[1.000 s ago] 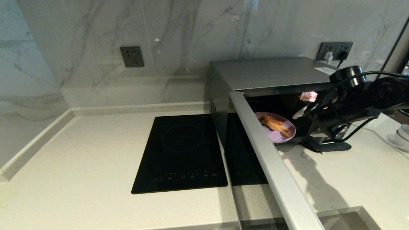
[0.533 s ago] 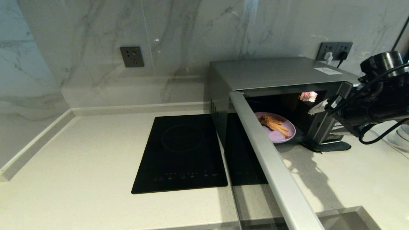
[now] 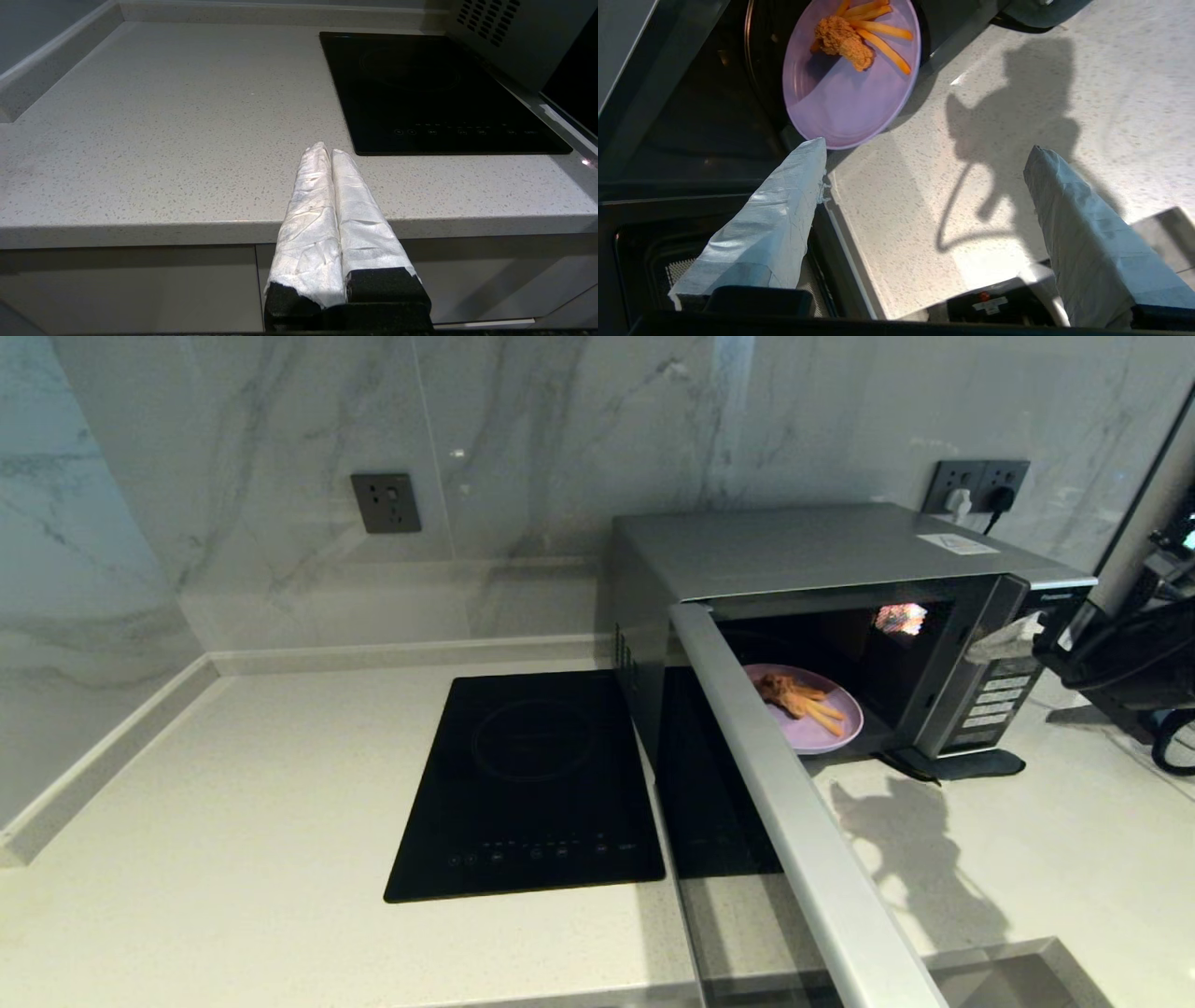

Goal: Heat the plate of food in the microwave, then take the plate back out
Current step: Close the microwave oven

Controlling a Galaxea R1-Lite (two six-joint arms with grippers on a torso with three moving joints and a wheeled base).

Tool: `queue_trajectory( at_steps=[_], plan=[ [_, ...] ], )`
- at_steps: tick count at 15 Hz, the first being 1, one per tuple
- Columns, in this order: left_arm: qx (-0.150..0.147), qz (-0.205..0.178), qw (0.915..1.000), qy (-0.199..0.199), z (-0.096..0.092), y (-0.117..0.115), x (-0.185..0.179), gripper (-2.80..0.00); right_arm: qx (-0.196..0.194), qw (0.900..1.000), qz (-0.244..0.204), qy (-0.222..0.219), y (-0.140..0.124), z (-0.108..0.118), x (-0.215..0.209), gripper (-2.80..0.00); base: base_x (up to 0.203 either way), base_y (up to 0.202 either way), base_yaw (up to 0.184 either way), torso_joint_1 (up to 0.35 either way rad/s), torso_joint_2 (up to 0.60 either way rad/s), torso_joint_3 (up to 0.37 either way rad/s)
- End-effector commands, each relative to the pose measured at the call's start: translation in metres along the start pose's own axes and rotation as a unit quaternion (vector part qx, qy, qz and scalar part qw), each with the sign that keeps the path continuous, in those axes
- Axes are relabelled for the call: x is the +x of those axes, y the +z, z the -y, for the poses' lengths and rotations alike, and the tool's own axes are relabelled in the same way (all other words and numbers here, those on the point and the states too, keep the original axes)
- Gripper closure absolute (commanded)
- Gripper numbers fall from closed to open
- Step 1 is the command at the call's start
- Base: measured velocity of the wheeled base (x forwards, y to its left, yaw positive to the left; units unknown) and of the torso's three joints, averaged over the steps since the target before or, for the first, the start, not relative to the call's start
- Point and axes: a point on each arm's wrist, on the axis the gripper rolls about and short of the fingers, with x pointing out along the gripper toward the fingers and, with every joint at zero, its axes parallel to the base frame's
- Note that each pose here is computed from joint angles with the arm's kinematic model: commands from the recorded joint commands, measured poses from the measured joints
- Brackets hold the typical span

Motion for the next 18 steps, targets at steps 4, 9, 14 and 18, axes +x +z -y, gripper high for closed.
queue_trajectory(
  at_steps=[4, 9, 14, 18],
  plan=[
    [0.000, 0.000, 1.0000, 0.001, 0.000, 0.000, 0.000, 0.00, -0.016, 0.999, 0.034, -0.008, -0.010, 0.017, -0.039, -2.80, 0.000, 0.000, 0.000, 0.000, 0.00, 0.000],
    [0.000, 0.000, 1.0000, 0.001, 0.000, 0.000, 0.000, 0.00, -0.019, 0.999, 0.040, -0.023, -0.019, 0.035, -0.052, 0.00, 0.000, 0.000, 0.000, 0.000, 0.00, 0.000],
    [0.000, 0.000, 1.0000, 0.001, 0.000, 0.000, 0.000, 0.00, -0.033, 0.997, 0.065, 0.011, -0.025, 0.036, -0.082, 0.00, 0.000, 0.000, 0.000, 0.000, 0.00, 0.000],
    [0.000, 0.000, 1.0000, 0.001, 0.000, 0.000, 0.000, 0.00, -0.080, 0.989, 0.062, 0.105, -0.036, 0.019, -0.114, 0.00, 0.000, 0.000, 0.000, 0.000, 0.00, 0.000]
  ],
)
